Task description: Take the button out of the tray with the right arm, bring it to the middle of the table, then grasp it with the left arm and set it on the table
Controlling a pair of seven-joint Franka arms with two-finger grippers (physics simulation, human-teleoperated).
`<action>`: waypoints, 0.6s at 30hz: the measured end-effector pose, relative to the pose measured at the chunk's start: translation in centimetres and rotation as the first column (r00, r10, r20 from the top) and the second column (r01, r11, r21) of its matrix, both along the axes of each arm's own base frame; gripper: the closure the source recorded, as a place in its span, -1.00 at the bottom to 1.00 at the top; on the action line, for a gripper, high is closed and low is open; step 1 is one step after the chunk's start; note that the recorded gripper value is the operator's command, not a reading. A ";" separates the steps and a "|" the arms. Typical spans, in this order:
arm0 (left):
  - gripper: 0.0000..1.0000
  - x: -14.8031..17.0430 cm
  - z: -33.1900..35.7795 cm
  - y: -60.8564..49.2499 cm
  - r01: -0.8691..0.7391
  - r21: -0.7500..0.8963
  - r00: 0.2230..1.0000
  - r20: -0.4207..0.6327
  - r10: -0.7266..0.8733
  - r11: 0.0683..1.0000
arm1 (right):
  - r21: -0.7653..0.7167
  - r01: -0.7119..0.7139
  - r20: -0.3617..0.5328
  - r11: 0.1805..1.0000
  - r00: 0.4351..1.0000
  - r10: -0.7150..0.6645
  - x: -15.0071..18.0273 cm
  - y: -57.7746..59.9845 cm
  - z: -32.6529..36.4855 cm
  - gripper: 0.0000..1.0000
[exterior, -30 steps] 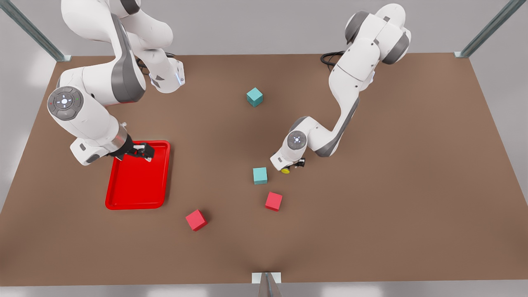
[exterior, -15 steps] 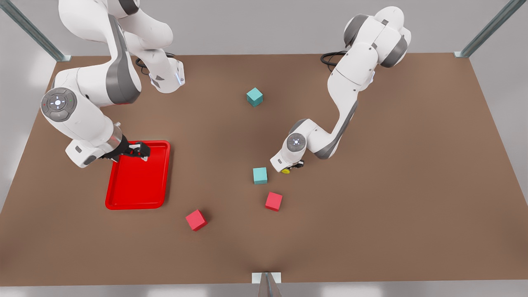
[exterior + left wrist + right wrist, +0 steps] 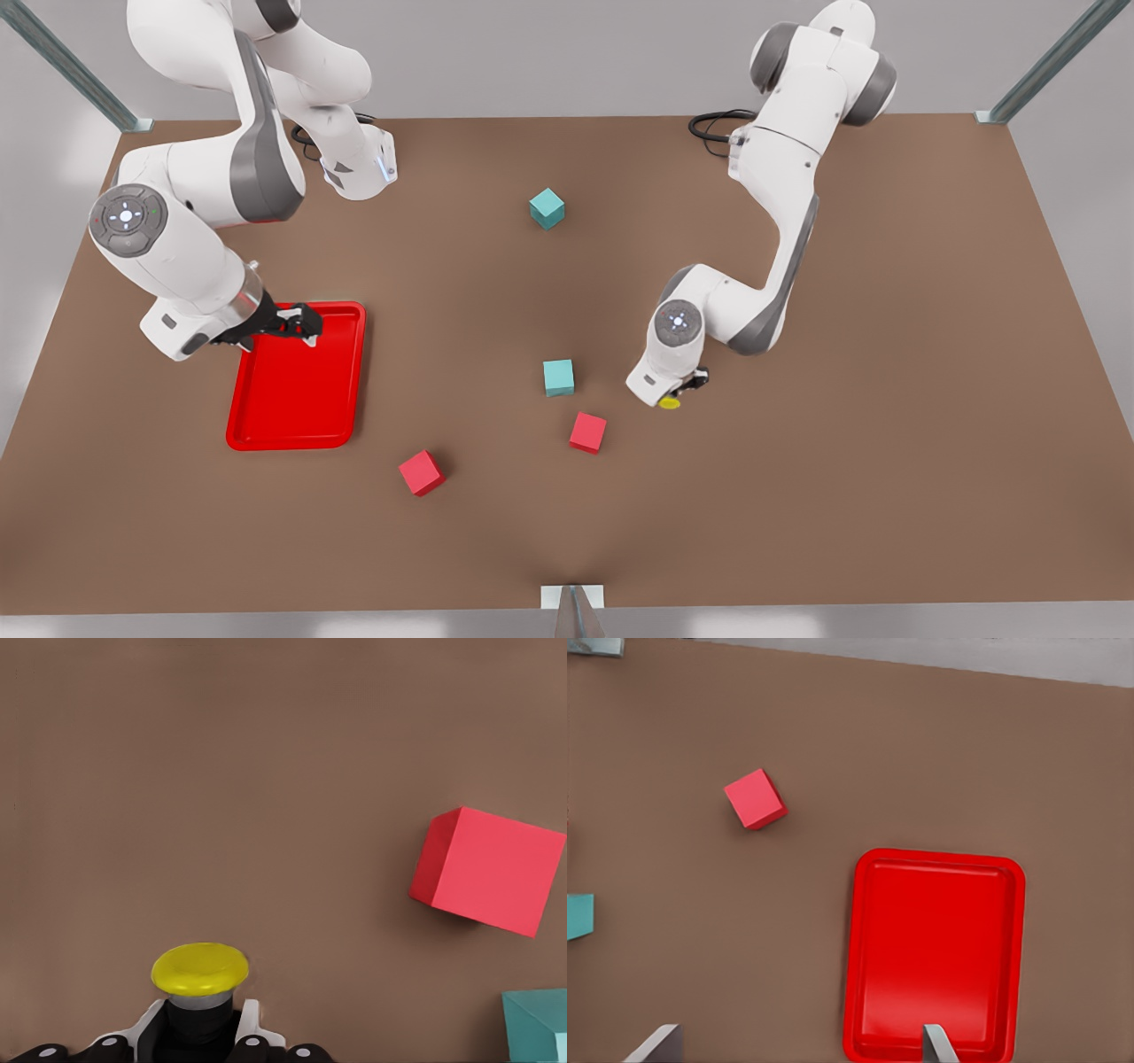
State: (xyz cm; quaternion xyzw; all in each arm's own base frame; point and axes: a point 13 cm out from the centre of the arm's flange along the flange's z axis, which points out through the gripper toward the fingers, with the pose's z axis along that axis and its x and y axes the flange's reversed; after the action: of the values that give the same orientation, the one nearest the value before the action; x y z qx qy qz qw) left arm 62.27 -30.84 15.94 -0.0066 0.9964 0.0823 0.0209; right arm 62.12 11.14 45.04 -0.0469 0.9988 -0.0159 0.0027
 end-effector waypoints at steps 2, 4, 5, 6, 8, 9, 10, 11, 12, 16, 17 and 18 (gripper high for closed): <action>0.06 2.5 2.0 4.4 -0.112 0.133 0.991 0.082 0.102 0.985 | -0.001 -0.008 -0.007 1.000 1.000 0.008 0.2 0.3 -0.6 -1.00; 0.06 3.1 2.9 8.4 -0.219 0.309 0.968 0.187 0.166 0.925 | 0.000 -0.013 -0.019 1.000 1.000 0.013 0.4 0.5 -1.6 -1.00; 0.06 3.1 3.2 9.5 -0.272 0.382 0.950 0.251 0.184 0.883 | 0.000 -0.015 -0.025 1.000 1.000 0.015 0.6 0.5 -2.0 -1.00; 0.06 2.9 2.8 10.7 -0.328 0.449 0.929 0.314 0.197 0.831 | 0.000 -0.017 -0.028 1.000 0.999 0.017 0.6 0.6 -2.3 -1.00; 0.06 2.4 2.6 12.8 -0.456 0.521 0.867 0.444 0.227 0.722 | 0.001 -0.018 -0.031 1.000 0.999 0.018 0.7 0.6 -2.5 -1.00; 0.06 2.1 2.6 13.6 -0.520 0.532 0.828 0.507 0.241 0.668 | 0.001 -0.019 -0.031 1.000 0.999 0.019 0.7 0.6 -2.5 -1.00; 0.06 1.8 2.2 14.3 -0.577 0.534 0.786 0.567 0.244 0.618 | 0.000 -0.020 -0.031 1.000 0.999 0.020 0.7 0.6 -2.5 -1.00; 0.06 1.6 1.7 15.1 -0.629 0.528 0.742 0.626 0.239 0.571 | -0.001 -0.020 -0.031 1.000 0.999 0.020 0.7 0.6 -2.5 -1.00; 0.06 1.5 1.5 15.7 -0.677 0.509 0.694 0.682 0.231 0.531 | -0.002 -0.020 -0.030 1.000 0.999 0.020 0.7 0.5 -2.5 -1.00; 0.06 1.6 0.9 17.8 -0.820 0.376 0.487 0.855 0.180 0.431 | -0.004 -0.020 -0.029 1.000 0.999 0.020 0.8 0.3 -2.5 -1.00; 0.06 1.7 0.8 18.2 -0.843 0.335 0.434 0.886 0.164 0.420 | -0.005 -0.021 -0.029 1.000 0.999 0.020 0.8 0.3 -2.5 -1.00; 0.06 1.8 0.6 18.5 -0.862 0.295 0.384 0.911 0.150 0.412 | -0.006 -0.021 -0.029 1.000 0.999 0.021 0.8 0.3 -2.5 -1.00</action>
State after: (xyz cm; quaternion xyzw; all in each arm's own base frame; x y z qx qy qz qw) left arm 64.10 -12.32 16.53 -0.3808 0.6738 0.4758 0.4179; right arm 62.90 11.40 42.53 -0.0576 0.9981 -0.0182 -0.0117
